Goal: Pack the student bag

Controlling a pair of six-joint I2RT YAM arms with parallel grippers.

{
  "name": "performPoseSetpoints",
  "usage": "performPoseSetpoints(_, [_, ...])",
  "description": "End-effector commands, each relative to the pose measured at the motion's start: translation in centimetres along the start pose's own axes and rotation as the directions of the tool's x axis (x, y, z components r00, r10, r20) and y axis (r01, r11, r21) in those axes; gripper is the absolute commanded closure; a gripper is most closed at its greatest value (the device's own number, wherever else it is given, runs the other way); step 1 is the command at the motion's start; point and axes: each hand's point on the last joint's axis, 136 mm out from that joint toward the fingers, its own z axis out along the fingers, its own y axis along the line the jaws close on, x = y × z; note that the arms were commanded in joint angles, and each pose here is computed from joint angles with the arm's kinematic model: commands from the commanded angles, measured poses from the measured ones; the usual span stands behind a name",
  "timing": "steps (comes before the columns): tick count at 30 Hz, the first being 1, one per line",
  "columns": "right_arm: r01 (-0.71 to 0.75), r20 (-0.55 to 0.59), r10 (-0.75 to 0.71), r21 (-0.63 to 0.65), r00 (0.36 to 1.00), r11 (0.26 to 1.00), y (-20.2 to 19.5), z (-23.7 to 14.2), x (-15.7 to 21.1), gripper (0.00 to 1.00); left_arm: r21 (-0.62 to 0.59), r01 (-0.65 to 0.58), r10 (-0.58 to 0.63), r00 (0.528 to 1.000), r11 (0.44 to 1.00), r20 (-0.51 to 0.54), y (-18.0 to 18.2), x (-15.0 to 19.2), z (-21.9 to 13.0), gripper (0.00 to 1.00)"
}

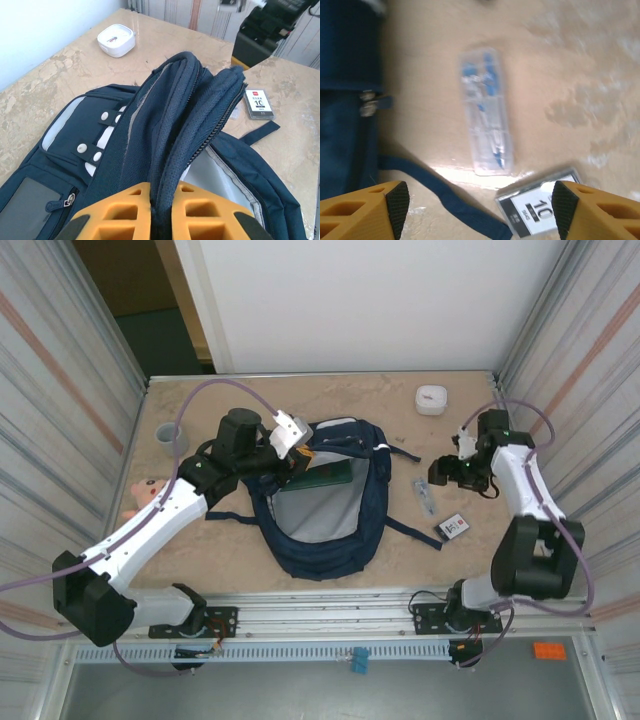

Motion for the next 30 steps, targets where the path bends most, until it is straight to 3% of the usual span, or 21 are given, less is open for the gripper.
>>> performPoseSetpoints(1, [-0.114, -0.124, 0.118, 0.041, 0.985, 0.993, -0.2, 1.1, 0.9, 0.22, -0.030, -0.007, 0.010, 0.995, 1.000, 0.097, 0.5, -2.7, -1.5, 1.00])
performPoseSetpoints(11, [0.100, -0.258, -0.050, 0.183, 0.965, 0.978, 0.8, 6.8, -1.4, 0.22, -0.044, 0.017, -0.013, 0.995, 0.999, 0.097, 1.3, -2.3, -1.4, 1.00])
performPoseSetpoints(21, [0.137, -0.342, -0.080, 0.148, 0.936, 0.979, 0.6, 11.2, -1.0, 0.24, -0.040, 0.010, -0.007, 0.997, 0.999, 0.079, 2.1, -2.1, -0.6, 1.00])
performPoseSetpoints(23, [0.140, -0.352, -0.079, 0.149, 0.933, 0.979, 0.3, 12.0, -0.7, 0.29, -0.028, 0.010, -0.007, 0.997, 1.000, 0.078, 2.1, -2.1, -0.2, 1.00])
performPoseSetpoints(26, [0.153, -0.364, -0.085, 0.160, 0.927, 0.975, 0.0, 12.5, -0.5, 0.45, -0.015, 0.013, -0.012, 0.997, 1.000, 0.072, 2.1, -2.3, 0.1, 1.00])
performPoseSetpoints(30, [0.175, -0.322, -0.114, 0.169, 0.940, 0.970, 0.0, 11.4, -1.0, 0.54, -0.016, 0.020, -0.019, 0.997, 1.000, 0.080, 2.1, -2.4, 0.1, 1.00])
